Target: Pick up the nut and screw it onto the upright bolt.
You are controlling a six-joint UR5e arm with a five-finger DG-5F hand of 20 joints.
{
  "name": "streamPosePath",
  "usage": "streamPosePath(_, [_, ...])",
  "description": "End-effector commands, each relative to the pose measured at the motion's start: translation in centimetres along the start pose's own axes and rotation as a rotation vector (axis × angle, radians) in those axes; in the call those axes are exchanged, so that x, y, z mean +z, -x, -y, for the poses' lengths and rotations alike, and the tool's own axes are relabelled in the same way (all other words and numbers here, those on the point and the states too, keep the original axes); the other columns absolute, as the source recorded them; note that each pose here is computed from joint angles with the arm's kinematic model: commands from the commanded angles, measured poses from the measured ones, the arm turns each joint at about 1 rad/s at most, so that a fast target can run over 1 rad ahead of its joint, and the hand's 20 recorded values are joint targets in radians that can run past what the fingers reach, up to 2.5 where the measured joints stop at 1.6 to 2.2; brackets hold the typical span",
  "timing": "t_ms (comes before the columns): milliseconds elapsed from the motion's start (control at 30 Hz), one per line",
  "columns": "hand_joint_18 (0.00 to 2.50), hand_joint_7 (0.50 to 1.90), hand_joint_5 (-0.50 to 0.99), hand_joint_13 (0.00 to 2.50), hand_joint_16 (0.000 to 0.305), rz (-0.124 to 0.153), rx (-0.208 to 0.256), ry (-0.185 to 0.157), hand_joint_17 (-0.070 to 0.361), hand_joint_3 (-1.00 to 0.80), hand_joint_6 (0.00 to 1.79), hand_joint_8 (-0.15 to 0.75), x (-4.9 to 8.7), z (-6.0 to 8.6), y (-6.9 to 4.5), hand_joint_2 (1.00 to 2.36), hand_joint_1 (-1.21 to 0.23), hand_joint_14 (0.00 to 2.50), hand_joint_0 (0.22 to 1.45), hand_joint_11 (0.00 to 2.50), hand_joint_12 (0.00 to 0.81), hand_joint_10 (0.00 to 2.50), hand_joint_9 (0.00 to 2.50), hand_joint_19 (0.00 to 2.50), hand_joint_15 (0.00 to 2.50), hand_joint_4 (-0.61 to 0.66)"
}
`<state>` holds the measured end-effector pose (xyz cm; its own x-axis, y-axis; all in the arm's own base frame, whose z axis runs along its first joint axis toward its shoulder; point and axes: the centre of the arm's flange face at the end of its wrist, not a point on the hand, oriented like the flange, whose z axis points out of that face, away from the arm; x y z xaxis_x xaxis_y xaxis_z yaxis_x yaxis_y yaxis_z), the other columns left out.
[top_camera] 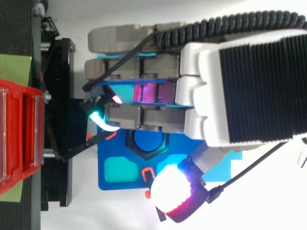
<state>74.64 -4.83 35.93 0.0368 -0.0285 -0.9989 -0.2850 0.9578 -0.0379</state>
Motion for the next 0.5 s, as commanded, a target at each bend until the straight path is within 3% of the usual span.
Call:
streamPosePath(0, [0.01, 0.73, -0.06, 0.44, 0.027, 0.015, 0.014, 0.005, 0.06, -0.5, 0.5, 0.267, 0.2, -0.5, -0.8, 1.0, -0.14, 0.0, 0.47, 0.0, 0.271, 0.0, 1.07, 0.0, 0.0, 0.24])
streamPosePath(100, [0.02, 0.74, -0.06, 0.44, 0.027, 0.003, 0.018, 0.007, 0.06, -0.5, 0.5, 0.267, 0.0, -0.7, -1.3, 1.0, -0.15, 0.0, 0.47, 0.0, 0.271, 0.0, 1.07, 0.0, 0.0, 0.25])
streamPosePath(133, [0.02, 0.74, -0.06, 0.44, 0.027, -0.012, 0.021, 0.009, 0.06, -0.5, 0.5, 0.269, -0.2, -0.9, -2.3, 1.0, -0.15, 0.0, 0.47, 0.0, 0.272, 0.0, 1.07, 0.0, 0.0, 0.25])
streamPosePath(233, [0.03, 0.74, -0.06, 0.46, 0.026, -0.021, 0.029, 0.008, 0.059, -0.5, 0.5, 0.271, -0.5, -0.9, -3.1, 1.0, -0.15, 0.0, 0.47, 0.0, 0.272, 0.0, 1.09, 0.0, 0.0, 0.25])
streamPosePath(467, [0.07, 0.76, -0.05, 0.52, 0.026, -0.013, 0.037, 0.008, 0.058, -0.5, 0.5, 0.279, -0.5, -0.9, -3.0, 1.0, -0.19, 0.0, 0.47, 0.0, 0.268, 0.0, 1.14, 0.0, 0.0, 0.25])
